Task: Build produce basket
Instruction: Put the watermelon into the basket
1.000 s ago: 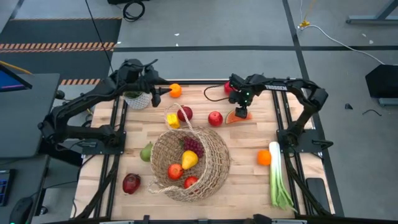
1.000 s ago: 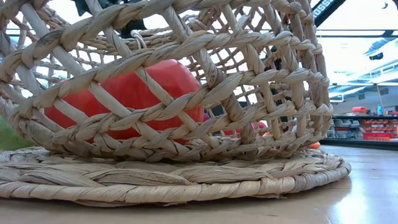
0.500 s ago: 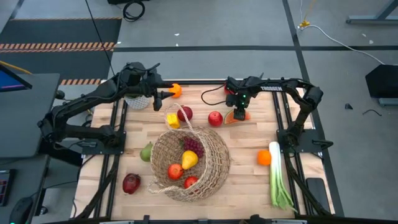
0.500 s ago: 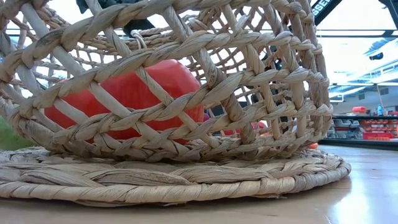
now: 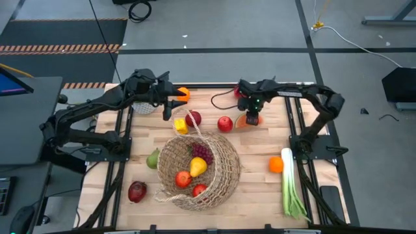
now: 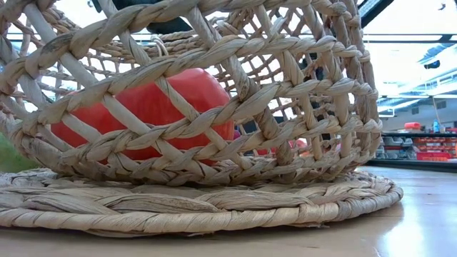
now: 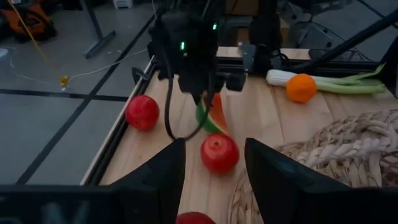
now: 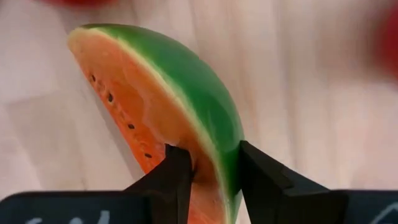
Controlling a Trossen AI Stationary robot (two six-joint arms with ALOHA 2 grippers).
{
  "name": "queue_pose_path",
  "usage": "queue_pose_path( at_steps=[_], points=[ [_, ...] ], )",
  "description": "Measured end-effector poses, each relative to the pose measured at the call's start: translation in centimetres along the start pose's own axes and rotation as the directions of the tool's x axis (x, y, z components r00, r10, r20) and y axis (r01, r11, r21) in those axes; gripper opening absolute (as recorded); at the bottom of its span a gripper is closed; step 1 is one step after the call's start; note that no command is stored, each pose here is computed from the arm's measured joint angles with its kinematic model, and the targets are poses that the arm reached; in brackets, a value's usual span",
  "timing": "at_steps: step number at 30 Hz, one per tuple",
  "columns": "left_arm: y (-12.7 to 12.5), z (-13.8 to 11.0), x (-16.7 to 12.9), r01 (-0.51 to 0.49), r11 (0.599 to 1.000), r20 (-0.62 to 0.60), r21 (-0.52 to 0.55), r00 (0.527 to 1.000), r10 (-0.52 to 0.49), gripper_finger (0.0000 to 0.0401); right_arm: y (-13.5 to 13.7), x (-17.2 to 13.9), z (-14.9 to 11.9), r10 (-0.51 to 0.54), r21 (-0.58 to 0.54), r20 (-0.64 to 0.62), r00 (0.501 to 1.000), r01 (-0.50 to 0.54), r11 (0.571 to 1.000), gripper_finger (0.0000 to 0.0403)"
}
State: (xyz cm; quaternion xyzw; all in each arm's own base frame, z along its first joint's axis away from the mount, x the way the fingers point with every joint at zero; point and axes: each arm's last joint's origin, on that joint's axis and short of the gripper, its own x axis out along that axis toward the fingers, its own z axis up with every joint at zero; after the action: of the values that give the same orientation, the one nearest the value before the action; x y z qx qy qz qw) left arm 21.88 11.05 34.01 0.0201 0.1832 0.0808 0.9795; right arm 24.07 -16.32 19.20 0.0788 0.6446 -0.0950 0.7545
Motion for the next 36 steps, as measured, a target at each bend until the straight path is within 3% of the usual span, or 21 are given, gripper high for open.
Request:
queue_pose_path(
  at_steps=[11,15,19,23,30,36],
  points=[
    [-1.4,0.4,0.4,0.053,0.998,0.02,-0.019,0.998,-0.053,0.0172,3.0,-11.1,-0.2,-0.036,0.047,0.233,0.972,0.026,0.999,0.0126],
    [-1.5,0.8,0.4,0.055,0.998,0.056,-0.01,0.997,-0.054,0.0172,4.5,-15.4,-0.3,-0.015,0.046,0.379,0.925,-0.002,0.999,0.0131],
    [-1.5,1.0,0.2,0.053,0.998,0.07,-0.029,0.996,-0.051,0.0172,6.3,-19.2,-0.2,0.084,0.007,0.547,0.833,-0.105,0.994,0.0131],
    [-1.7,1.5,-0.4,0.054,0.997,0.112,-0.054,0.993,-0.047,0.0172,8.6,-20.7,0.2,0.168,-0.08,0.633,0.756,-0.152,0.985,0.0131],
    [-1.9,1.6,-0.4,0.068,0.994,0.125,-0.082,0.991,-0.057,0.0172,12.7,-21.3,1.3,0.301,-0.261,0.679,0.67,-0.163,0.952,0.0132],
    [-2.1,1.7,-0.4,0.079,0.99,0.13,-0.115,0.989,-0.064,0.0172,15.5,-22.0,2.6,0.389,-0.373,0.744,0.544,-0.145,0.916,0.0132]
  ],
)
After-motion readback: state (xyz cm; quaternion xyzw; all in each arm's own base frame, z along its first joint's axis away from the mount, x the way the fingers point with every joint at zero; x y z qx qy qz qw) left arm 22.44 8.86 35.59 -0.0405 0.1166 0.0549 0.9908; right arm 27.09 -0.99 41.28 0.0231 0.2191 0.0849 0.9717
